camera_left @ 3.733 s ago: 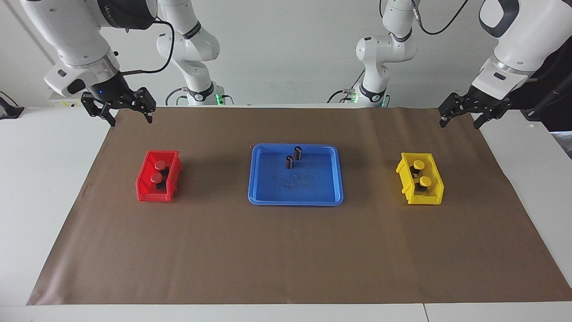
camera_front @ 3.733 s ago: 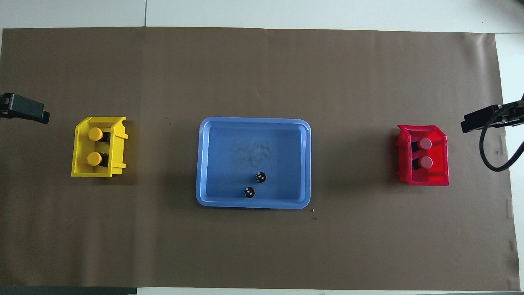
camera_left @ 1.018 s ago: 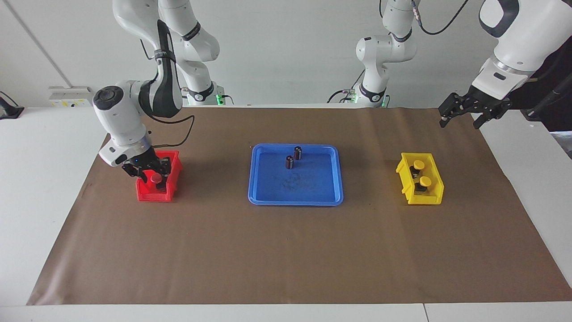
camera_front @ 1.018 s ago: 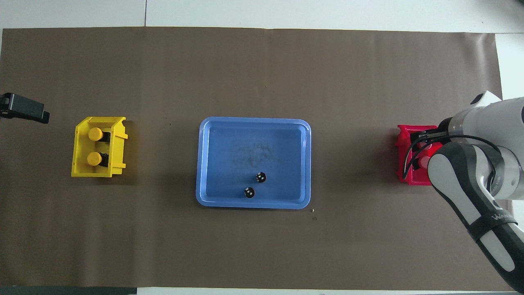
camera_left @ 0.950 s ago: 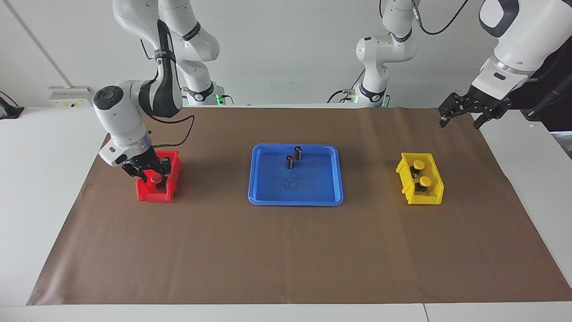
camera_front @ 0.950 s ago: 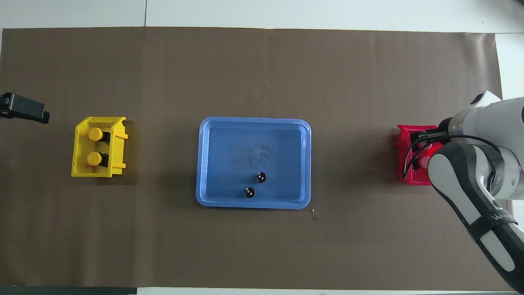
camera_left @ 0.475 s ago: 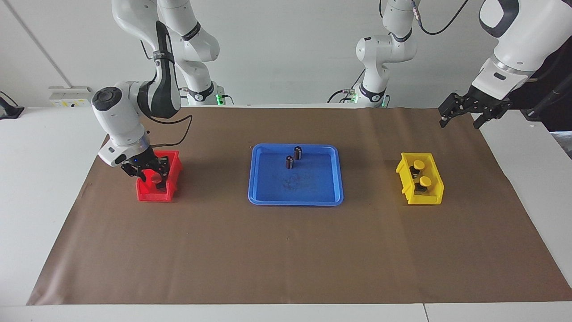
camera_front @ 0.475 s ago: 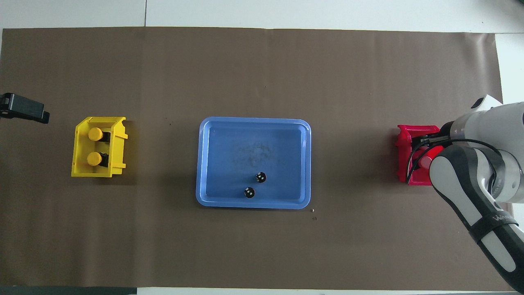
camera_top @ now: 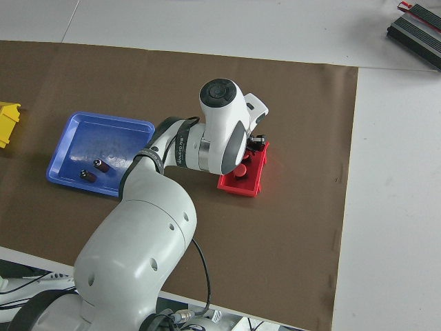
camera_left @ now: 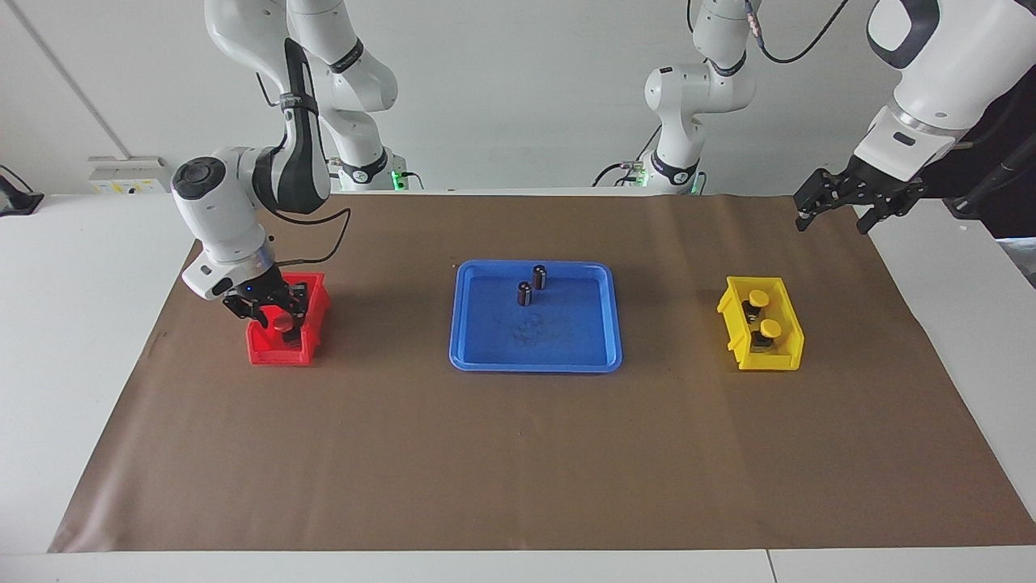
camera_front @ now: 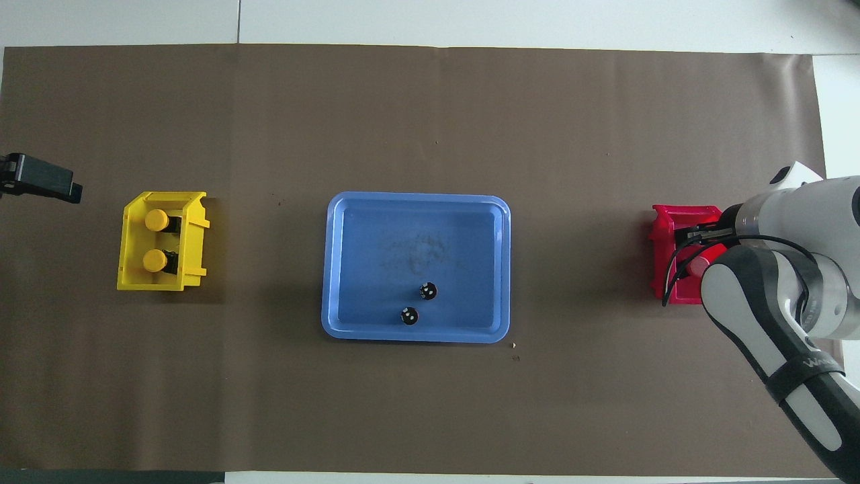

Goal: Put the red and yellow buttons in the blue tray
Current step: 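Reach the right gripper into the red holder and grasp a red button, then release the red button into the tray while the left gripper lifts yellow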

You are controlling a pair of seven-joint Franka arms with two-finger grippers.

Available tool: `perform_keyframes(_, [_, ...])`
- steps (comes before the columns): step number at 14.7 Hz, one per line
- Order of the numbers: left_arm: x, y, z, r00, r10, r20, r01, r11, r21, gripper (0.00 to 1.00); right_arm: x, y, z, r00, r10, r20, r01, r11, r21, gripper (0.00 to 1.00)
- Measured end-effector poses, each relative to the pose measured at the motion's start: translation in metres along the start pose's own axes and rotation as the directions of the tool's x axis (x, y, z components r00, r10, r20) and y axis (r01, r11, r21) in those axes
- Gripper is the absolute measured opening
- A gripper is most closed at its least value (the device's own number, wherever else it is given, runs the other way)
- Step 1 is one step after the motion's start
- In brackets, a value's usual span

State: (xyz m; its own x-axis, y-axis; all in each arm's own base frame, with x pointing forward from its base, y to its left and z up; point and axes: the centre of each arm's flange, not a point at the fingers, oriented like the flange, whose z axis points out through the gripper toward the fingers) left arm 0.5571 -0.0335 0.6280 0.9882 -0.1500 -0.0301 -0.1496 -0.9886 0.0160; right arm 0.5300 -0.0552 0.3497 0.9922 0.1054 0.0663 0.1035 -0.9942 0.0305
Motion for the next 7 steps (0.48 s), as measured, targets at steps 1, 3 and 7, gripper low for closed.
perform_keyframes(1, [0.0,0.0,0.002,1.0,-0.001,0.001,0.001,1.0,0.0,1.0,-0.001,0.0,0.001,1.0,0.0,0.001,0.0,1.0,0.0,0.48])
perform_keyframes(3, [0.001,0.0,0.004,1.0,-0.001,-0.009,0.001,1.0,0.001,1.0,-0.002,-0.001,0.001,1.0,-0.001,0.001,0.001,1.0,0.0,0.41])
perform_keyframes(7, [0.005,-0.002,0.034,0.997,-0.003,-0.079,0.004,1.0,0.007,0.93,0.006,-0.001,-0.014,0.999,-0.051,0.016,0.051,0.999,0.003,0.41])
